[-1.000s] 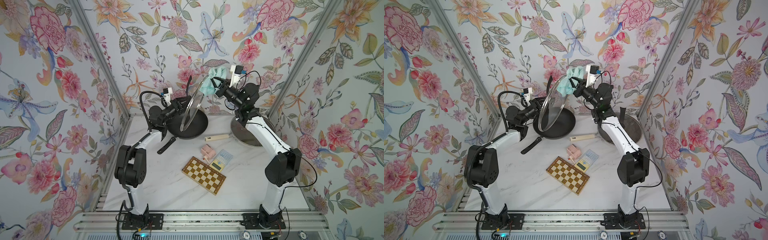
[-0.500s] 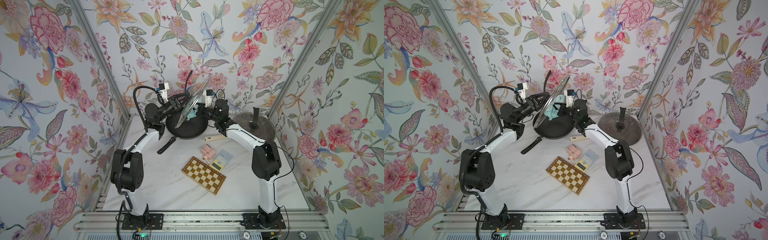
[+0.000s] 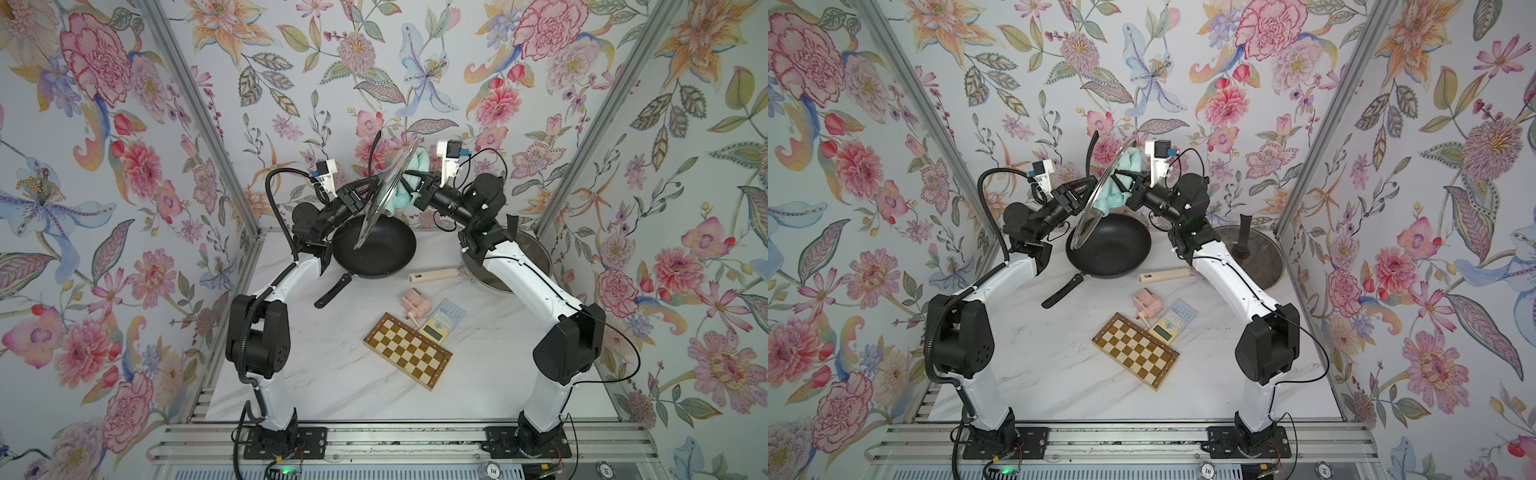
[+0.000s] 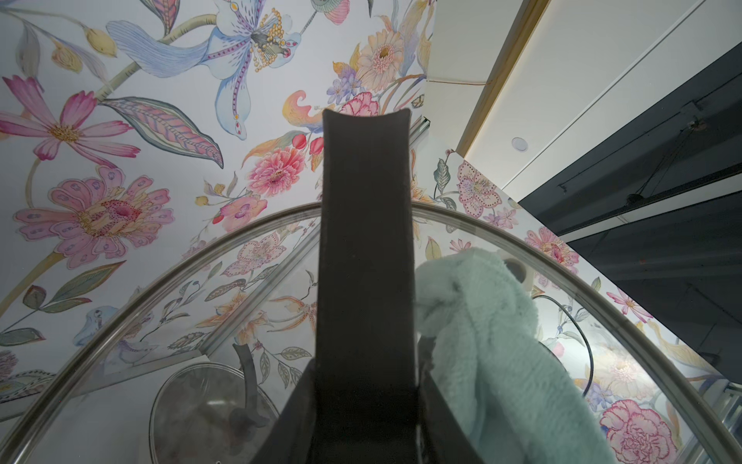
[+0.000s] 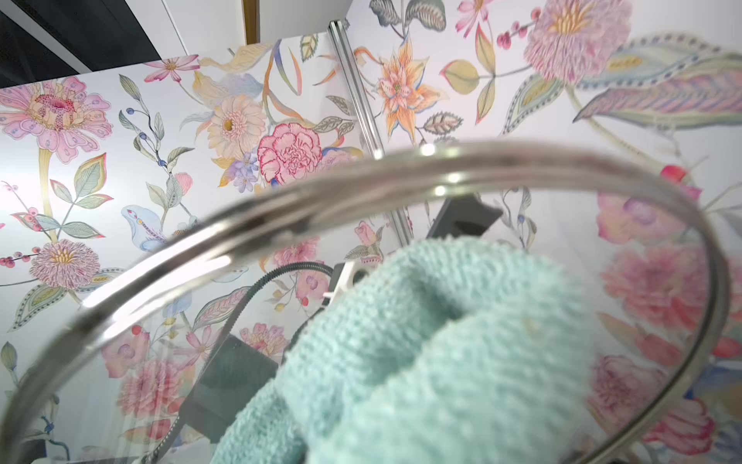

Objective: Wipe the pot lid with a cloth
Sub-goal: Wipe the pot lid.

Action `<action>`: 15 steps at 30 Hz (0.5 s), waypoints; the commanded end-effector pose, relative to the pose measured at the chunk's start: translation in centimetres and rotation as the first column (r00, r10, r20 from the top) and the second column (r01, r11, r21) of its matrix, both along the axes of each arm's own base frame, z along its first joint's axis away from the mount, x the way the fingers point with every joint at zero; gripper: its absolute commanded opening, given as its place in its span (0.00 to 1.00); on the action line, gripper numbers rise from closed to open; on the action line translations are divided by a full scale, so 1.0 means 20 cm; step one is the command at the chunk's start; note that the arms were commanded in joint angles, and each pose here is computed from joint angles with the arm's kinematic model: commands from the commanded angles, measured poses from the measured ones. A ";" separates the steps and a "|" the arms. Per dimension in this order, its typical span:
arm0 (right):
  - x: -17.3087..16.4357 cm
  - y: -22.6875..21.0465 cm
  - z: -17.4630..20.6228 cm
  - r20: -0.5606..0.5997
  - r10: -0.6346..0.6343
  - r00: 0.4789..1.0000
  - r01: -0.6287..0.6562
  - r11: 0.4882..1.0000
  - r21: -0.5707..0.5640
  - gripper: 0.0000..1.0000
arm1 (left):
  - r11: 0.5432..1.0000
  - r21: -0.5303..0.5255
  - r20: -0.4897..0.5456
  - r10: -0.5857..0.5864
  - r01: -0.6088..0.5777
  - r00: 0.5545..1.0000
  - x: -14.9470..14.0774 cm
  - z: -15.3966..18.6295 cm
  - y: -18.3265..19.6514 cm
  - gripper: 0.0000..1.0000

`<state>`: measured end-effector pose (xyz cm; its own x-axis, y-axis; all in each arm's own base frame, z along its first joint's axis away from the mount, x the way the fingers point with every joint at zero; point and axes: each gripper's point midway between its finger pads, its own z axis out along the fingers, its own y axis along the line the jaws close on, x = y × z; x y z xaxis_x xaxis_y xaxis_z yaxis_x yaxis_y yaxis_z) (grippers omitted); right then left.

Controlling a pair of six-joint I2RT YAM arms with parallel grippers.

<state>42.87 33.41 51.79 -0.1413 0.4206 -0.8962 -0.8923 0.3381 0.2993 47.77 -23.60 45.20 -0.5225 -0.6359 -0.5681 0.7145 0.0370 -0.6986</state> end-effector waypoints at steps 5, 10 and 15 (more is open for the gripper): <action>0.31 -0.41 -0.16 -0.093 -0.308 0.947 0.309 0.951 -0.006 0.00 | 1.000 0.007 0.124 0.008 -0.009 0.992 -0.11 0.15 -0.03 0.00; 0.32 -0.88 -0.36 -0.204 -0.568 0.797 0.559 0.822 -0.105 0.00 | 0.986 0.084 0.143 0.131 -0.144 0.981 -0.10 0.16 0.00 0.00; 0.03 -1.17 -0.27 -0.139 -0.688 0.713 0.674 0.726 -0.135 0.00 | 0.863 0.280 0.174 0.384 -0.419 0.907 0.00 0.09 0.06 0.00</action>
